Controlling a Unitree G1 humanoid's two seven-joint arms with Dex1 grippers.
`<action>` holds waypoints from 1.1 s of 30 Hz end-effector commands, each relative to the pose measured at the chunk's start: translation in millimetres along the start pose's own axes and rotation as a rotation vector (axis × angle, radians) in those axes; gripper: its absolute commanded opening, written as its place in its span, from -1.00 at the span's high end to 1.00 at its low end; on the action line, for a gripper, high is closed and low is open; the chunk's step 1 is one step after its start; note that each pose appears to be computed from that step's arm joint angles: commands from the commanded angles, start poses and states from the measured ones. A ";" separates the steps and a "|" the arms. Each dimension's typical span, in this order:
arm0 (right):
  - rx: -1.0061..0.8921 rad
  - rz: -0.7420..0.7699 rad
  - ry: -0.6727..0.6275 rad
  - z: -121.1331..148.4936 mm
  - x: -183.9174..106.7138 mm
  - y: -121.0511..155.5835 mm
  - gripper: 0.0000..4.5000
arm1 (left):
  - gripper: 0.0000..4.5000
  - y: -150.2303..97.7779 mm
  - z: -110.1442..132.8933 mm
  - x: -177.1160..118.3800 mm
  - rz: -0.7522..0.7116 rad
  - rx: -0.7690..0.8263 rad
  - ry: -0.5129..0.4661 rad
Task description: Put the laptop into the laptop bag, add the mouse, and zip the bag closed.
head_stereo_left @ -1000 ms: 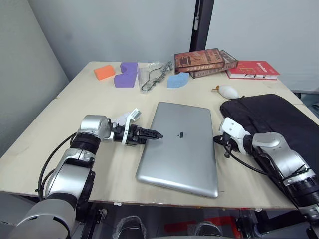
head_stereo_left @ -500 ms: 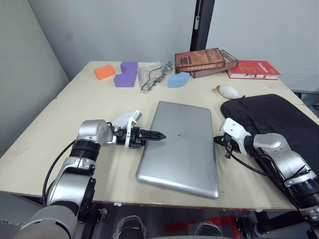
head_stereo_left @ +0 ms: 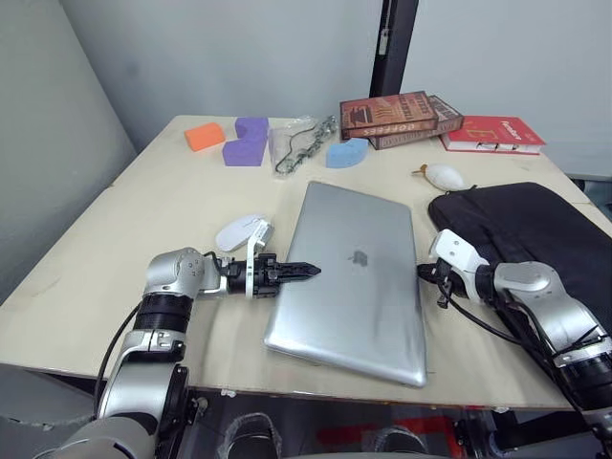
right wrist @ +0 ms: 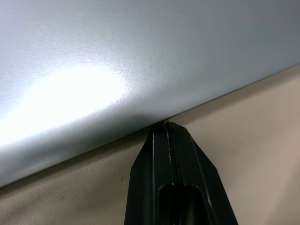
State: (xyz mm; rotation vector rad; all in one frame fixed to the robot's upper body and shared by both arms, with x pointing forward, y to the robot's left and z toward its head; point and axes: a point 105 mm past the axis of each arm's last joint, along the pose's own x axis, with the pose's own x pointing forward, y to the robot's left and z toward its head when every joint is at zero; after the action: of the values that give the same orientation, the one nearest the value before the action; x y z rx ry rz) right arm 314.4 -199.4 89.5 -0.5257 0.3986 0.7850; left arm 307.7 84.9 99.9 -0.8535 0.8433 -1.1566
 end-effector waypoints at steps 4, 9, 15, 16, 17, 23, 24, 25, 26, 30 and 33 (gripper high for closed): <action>0.013 -0.202 -0.088 12.9 -41.8 -28.0 1.00 | 0.85 -21.4 -20.0 13.3 -0.131 -0.043 0.021; 0.025 -0.357 -0.108 12.3 -74.3 -51.0 1.00 | 0.85 -16.4 -25.8 25.1 -0.140 -0.088 -0.003; 0.031 -0.450 -0.053 -1.1 -94.6 -60.4 0.50 | 0.85 -15.2 -29.1 39.3 -0.160 -0.097 -0.040; 0.034 -0.444 -0.051 -2.0 -94.8 -59.2 0.33 | 0.85 -15.0 -29.8 40.1 -0.157 -0.094 -0.041; 0.048 -0.443 -0.052 -3.6 -93.9 -57.3 0.20 | 0.85 -14.5 -31.7 41.5 -0.156 -0.091 -0.042; 0.094 -0.410 0.024 -24.6 -85.5 -42.0 -0.71 | 0.85 -8.6 -38.4 48.7 -0.151 -0.131 -0.090; 0.070 -0.411 0.061 -30.2 -85.1 -40.7 -0.71 | 0.85 -8.4 -39.6 49.2 -0.149 -0.133 -0.090; 0.051 -0.402 0.092 -35.4 -83.6 -38.6 -0.71 | 0.85 -9.1 -40.1 49.3 -0.151 -0.132 -0.091; 0.042 -0.399 0.107 -38.3 -82.8 -37.4 -0.71 | 0.85 -9.7 -40.1 49.0 -0.151 -0.130 -0.092; 0.058 -0.398 0.100 -39.5 -82.1 -38.0 -0.46 | 0.85 -10.5 -38.2 46.2 -0.149 -0.127 -0.097; 0.090 -0.388 0.079 -39.2 -81.7 -37.5 -0.04 | 0.85 -10.0 -38.6 44.3 -0.145 -0.125 -0.096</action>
State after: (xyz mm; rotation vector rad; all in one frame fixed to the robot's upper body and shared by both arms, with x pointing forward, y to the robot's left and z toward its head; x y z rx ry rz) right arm 282.3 -288.6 103.8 -0.5434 0.4166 0.3767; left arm 287.6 42.7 85.3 -1.0261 0.7758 -1.1270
